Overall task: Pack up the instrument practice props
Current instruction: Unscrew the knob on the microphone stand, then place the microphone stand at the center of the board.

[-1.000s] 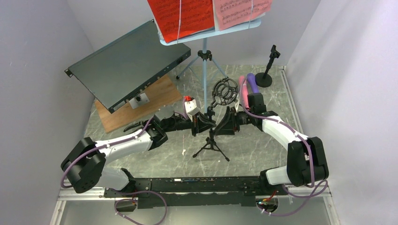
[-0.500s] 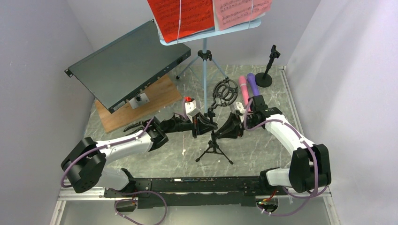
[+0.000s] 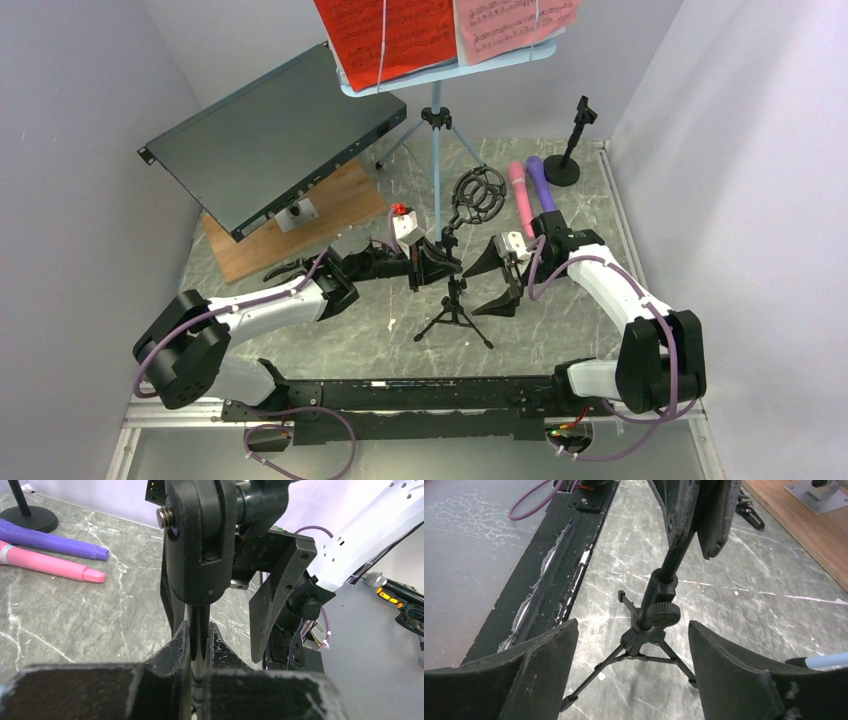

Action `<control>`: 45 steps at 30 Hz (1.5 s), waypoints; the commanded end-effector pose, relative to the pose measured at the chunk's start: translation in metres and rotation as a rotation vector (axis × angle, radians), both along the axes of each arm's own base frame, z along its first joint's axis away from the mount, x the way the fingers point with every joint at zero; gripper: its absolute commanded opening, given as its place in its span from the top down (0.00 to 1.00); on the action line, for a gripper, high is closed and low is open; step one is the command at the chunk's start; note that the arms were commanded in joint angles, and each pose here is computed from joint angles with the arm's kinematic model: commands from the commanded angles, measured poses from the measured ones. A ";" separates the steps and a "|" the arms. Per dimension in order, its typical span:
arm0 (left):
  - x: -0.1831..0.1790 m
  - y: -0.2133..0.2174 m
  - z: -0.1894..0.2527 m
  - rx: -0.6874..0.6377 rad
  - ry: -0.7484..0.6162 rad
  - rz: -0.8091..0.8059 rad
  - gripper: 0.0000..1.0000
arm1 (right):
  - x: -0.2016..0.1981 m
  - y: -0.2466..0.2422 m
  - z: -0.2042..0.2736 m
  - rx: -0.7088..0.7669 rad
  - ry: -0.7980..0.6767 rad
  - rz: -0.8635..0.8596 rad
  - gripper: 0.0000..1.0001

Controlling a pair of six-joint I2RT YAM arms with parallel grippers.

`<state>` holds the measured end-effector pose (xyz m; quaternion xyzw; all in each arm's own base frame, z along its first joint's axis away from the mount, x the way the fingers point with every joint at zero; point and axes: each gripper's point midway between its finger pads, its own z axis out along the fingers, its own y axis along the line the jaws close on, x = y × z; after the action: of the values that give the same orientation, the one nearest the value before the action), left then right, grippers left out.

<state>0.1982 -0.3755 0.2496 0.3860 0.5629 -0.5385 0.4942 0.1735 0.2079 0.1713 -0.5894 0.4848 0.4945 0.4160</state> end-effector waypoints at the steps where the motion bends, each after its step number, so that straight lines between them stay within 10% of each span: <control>1: 0.000 0.003 0.040 -0.077 -0.142 0.009 1.00 | 0.005 -0.007 0.011 0.012 -0.038 -0.031 0.14; 26: 0.016 0.007 -0.004 0.068 -0.318 0.138 1.00 | 0.040 -0.041 0.015 -0.030 0.026 -0.226 0.08; 45: -0.001 0.043 -0.029 0.142 -0.224 0.198 0.31 | 0.042 -0.042 0.010 -0.048 0.045 -0.234 0.08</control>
<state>0.2016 -0.3410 0.2112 0.4272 0.5783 -0.4038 0.5657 0.2063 0.1662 0.1724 -0.5153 0.5874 0.4572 0.4247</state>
